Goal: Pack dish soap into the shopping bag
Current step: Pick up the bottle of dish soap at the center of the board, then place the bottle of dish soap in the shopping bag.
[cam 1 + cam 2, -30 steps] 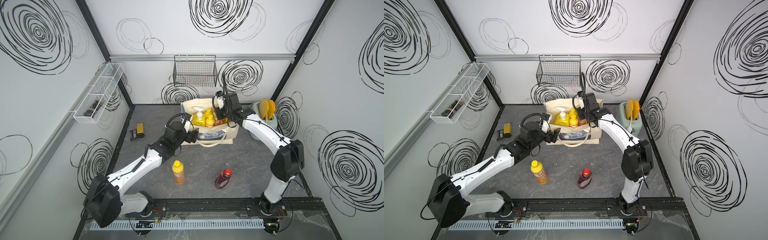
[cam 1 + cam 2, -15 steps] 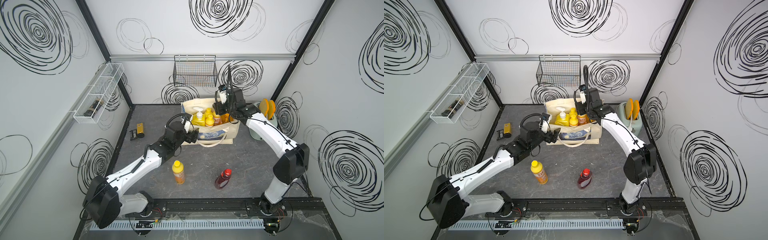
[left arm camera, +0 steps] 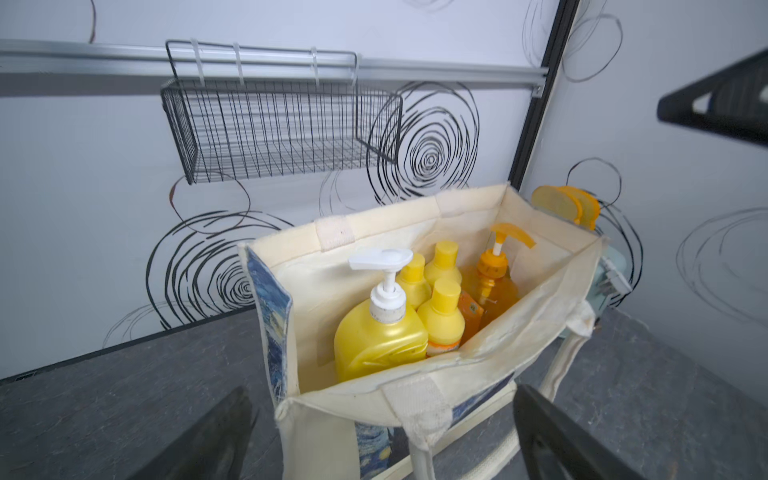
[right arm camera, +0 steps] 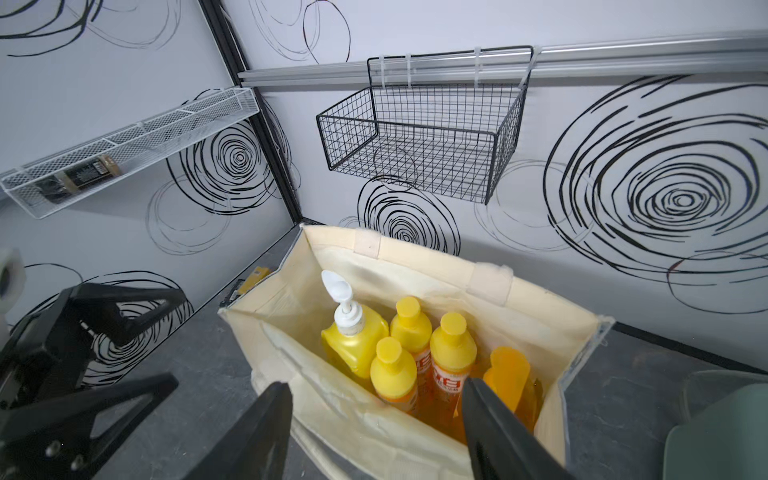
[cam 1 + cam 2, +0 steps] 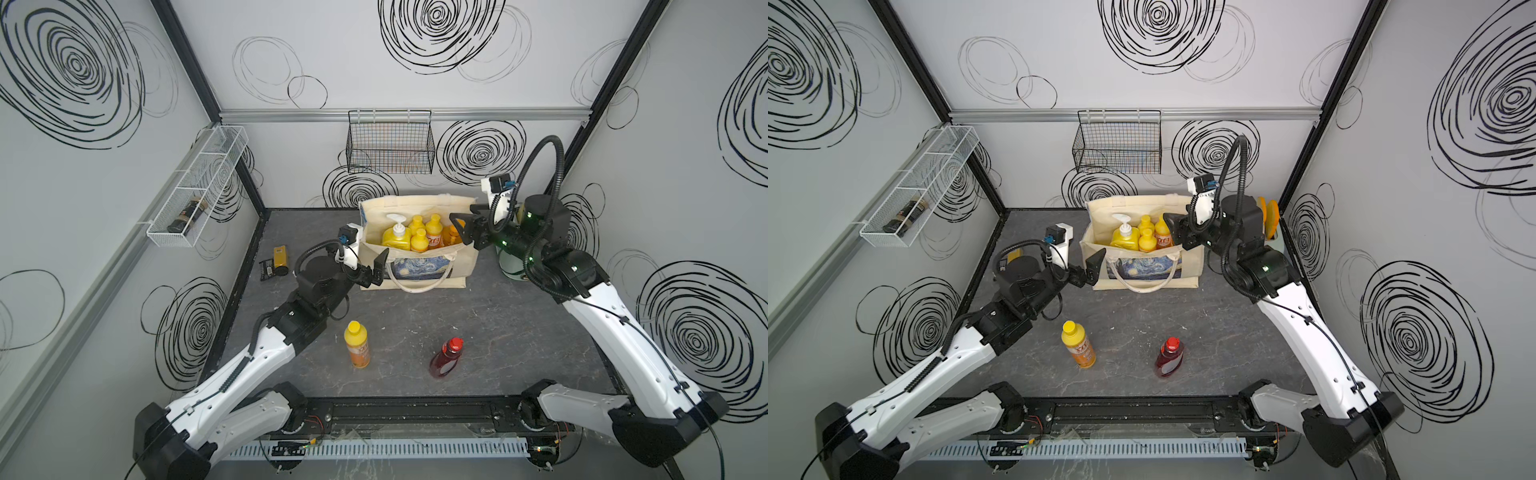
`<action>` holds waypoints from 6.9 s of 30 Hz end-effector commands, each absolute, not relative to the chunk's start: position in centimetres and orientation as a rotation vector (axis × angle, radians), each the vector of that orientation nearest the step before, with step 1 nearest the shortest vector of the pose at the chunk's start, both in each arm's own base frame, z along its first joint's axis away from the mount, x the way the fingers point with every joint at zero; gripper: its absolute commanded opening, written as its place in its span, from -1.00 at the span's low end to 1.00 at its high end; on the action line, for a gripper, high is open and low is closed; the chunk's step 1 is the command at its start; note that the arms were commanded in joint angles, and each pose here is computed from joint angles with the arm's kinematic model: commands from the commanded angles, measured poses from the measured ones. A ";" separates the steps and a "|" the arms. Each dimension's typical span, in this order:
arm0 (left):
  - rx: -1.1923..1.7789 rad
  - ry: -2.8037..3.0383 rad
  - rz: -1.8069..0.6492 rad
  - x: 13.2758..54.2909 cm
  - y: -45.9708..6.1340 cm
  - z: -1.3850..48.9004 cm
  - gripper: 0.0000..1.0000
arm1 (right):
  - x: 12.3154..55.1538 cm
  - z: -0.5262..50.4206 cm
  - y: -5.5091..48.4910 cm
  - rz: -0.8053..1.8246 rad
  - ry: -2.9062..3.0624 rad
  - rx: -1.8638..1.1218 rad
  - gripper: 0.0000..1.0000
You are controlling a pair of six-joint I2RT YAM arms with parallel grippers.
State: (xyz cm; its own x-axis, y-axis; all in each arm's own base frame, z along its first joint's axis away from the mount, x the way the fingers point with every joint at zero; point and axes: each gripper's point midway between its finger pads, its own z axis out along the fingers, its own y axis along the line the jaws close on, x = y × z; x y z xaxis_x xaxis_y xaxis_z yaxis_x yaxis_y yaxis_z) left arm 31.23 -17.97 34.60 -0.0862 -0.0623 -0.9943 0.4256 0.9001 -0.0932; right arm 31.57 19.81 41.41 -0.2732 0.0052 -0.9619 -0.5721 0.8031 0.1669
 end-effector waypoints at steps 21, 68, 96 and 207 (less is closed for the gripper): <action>-0.098 1.495 -0.588 32.6 -9.2 34.7 0.80 | 20.4 30.6 29.4 0.782 1.953 -0.844 0.18; -0.157 1.556 -0.412 34.9 -6.5 30.6 0.92 | 13.0 26.3 44.8 0.924 1.824 -1.318 0.48; -0.147 1.539 -0.428 34.5 -6.7 31.1 0.93 | 13.3 23.2 45.7 0.831 1.870 -1.334 -0.09; 0.435 1.886 -0.290 36.7 -21.1 25.7 0.93 | 39.5 44.1 22.2 0.295 1.733 -0.467 -0.80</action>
